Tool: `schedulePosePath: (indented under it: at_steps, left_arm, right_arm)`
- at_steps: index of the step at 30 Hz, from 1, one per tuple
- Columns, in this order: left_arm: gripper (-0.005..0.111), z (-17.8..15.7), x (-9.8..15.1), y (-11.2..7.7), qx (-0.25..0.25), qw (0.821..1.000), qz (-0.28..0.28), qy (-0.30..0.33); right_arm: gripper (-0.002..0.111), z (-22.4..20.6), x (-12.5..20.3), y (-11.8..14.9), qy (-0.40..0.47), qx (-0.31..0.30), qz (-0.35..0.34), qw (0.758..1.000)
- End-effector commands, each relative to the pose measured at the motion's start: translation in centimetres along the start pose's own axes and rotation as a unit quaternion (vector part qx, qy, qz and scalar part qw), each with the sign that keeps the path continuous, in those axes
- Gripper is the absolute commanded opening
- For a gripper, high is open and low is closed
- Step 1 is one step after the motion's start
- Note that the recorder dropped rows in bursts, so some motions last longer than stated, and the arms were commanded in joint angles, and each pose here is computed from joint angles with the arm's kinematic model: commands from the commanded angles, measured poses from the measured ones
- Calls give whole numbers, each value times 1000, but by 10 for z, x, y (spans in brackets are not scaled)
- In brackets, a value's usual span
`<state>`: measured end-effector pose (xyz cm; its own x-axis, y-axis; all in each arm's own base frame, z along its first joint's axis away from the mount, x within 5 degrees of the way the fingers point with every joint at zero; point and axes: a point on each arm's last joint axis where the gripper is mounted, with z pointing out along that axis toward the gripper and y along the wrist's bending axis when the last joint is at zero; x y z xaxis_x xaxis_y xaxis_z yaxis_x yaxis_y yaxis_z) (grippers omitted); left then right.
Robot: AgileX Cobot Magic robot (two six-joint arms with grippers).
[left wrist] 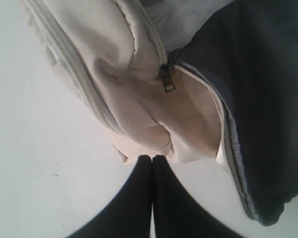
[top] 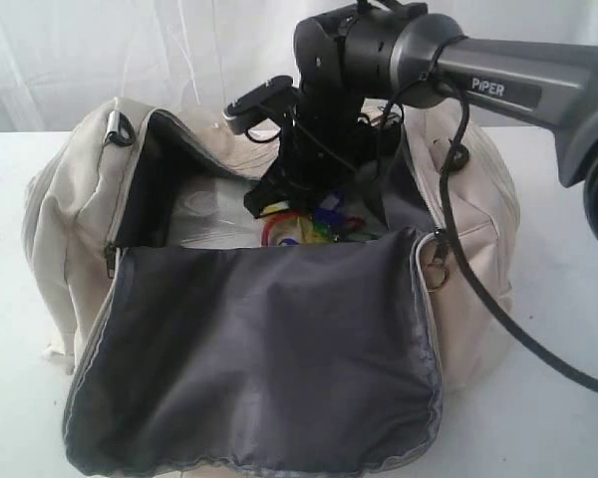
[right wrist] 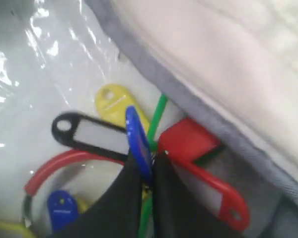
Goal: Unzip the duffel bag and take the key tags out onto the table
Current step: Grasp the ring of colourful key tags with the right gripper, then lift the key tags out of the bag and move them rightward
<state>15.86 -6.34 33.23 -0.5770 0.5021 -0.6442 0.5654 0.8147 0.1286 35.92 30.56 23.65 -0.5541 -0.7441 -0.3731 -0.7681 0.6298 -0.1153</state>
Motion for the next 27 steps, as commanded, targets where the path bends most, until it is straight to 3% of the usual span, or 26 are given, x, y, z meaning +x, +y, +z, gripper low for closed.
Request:
schedulePosePath:
  at_steps: [1,27]
  left_arm:
    - [0,-1,1,-2,7,1000,-5,-3]
    - [0,-1,1,-3,14,1000,-8,-5]
  right_arm:
    - [0,-40,-10,-8,-53,14,7,998]
    - [0,-110,-14,-7,-145,6,21,989]
